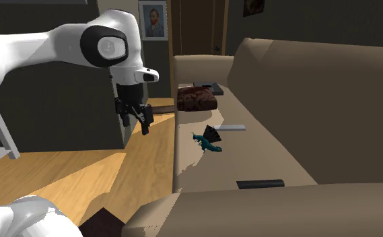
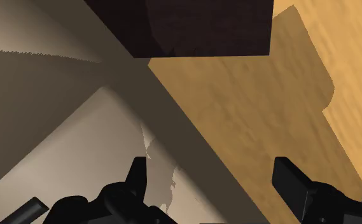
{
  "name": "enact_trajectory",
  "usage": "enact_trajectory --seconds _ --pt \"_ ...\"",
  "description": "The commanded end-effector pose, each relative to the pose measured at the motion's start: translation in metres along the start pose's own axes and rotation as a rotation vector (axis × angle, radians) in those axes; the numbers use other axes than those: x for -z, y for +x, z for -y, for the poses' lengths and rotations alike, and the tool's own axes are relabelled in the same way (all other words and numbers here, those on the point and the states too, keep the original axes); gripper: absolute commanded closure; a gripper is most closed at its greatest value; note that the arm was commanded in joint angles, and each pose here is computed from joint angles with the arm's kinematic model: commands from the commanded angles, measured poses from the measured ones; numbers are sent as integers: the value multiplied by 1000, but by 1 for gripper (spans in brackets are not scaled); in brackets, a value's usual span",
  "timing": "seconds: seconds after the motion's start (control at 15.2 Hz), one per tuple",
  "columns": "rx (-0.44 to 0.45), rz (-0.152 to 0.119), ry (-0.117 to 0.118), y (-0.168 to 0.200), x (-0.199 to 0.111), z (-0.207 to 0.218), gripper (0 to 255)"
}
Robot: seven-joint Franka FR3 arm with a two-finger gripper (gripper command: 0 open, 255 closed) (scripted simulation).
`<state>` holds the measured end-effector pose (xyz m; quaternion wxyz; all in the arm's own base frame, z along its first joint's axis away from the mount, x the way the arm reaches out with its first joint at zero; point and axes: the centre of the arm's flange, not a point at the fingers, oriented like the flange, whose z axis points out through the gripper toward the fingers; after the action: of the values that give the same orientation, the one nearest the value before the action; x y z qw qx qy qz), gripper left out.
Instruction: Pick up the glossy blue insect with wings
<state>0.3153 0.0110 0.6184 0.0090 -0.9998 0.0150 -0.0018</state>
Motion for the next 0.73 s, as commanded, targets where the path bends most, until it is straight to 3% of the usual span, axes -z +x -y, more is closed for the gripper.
enact_trajectory --seconds 0.0,0.66 --pt "0 0 0 0 0 0 0" --pt "-148 -73 16 108 -57 -5 0"
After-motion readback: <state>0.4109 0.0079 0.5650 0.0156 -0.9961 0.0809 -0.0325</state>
